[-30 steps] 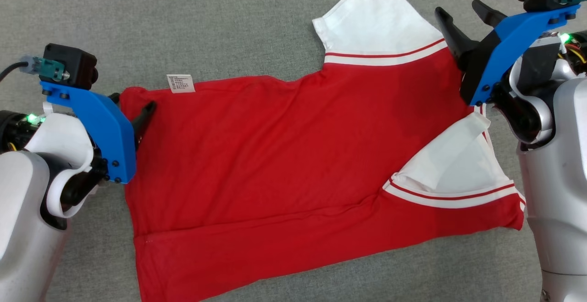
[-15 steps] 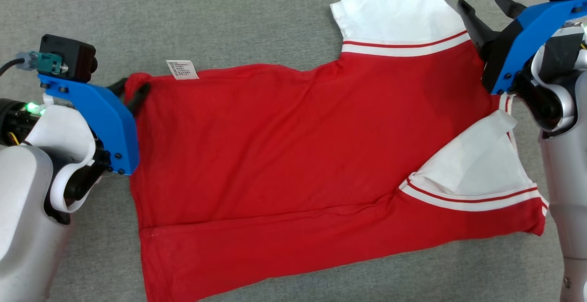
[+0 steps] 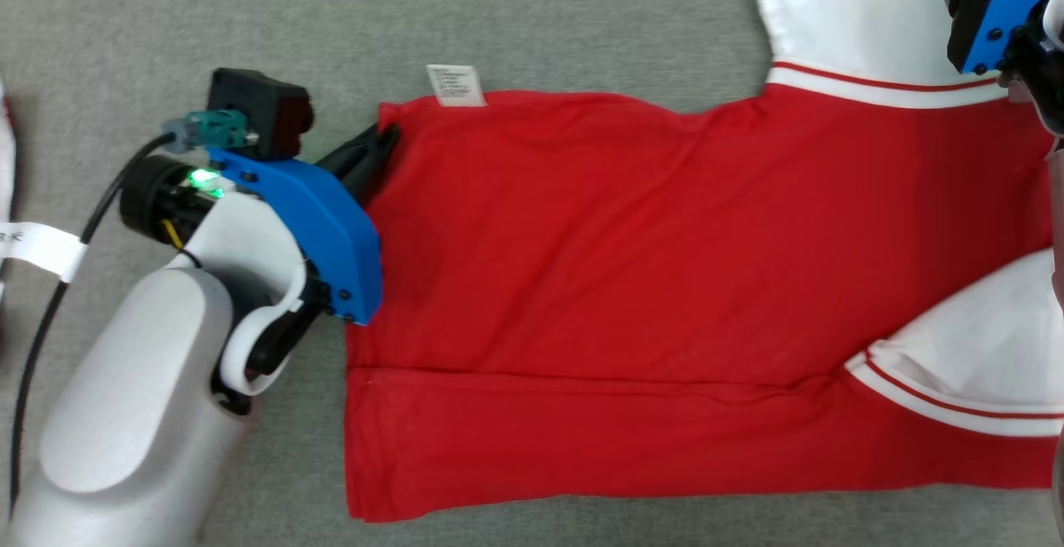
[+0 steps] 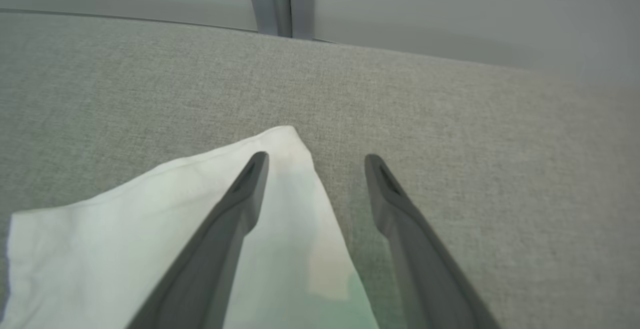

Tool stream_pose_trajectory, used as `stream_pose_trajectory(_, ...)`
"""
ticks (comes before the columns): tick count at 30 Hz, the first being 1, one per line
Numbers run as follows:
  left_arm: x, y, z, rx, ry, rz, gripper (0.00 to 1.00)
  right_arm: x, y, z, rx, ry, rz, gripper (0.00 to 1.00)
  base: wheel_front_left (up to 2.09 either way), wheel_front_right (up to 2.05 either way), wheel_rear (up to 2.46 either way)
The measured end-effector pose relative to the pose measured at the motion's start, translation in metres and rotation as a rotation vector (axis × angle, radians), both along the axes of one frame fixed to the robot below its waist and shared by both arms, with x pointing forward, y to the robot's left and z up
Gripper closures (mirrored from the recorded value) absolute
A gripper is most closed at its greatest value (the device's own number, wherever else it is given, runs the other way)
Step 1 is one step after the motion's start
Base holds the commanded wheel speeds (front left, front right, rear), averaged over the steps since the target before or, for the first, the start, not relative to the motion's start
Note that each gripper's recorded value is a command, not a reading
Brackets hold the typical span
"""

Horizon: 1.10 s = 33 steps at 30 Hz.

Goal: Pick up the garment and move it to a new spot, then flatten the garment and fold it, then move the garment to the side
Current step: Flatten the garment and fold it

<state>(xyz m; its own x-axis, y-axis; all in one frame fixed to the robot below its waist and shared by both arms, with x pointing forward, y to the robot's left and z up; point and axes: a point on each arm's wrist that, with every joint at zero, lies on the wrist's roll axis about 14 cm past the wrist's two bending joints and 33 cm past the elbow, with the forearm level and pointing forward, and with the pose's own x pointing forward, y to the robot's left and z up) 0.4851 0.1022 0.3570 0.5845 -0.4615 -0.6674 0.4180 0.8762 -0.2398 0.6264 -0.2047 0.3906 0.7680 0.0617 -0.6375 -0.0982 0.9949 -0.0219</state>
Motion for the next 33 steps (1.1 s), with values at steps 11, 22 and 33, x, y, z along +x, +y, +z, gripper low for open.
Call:
stream_pose_trajectory(11, 0.003, 0.005, -0.006, -0.033, -0.039, 0.06, 1.0, 0.005, 0.021, -0.033, -0.053, 0.074, 0.087, 1.0, 0.0, 0.0, 0.0)
stream_pose_trajectory(22, 0.014, 0.019, 0.008, -0.046, -0.126, 0.187, 1.0, 0.003, -0.024, 0.037, -0.041, -0.149, 0.026, 1.0, 0.0, 0.0, 0.0)
stream_pose_trajectory(33, -0.002, 0.014, 0.042, -0.121, -0.226, 0.225, 1.0, -0.047, -0.033, 0.075, 0.041, -0.251, 0.012, 1.0, 0.0, 0.0, 0.0)
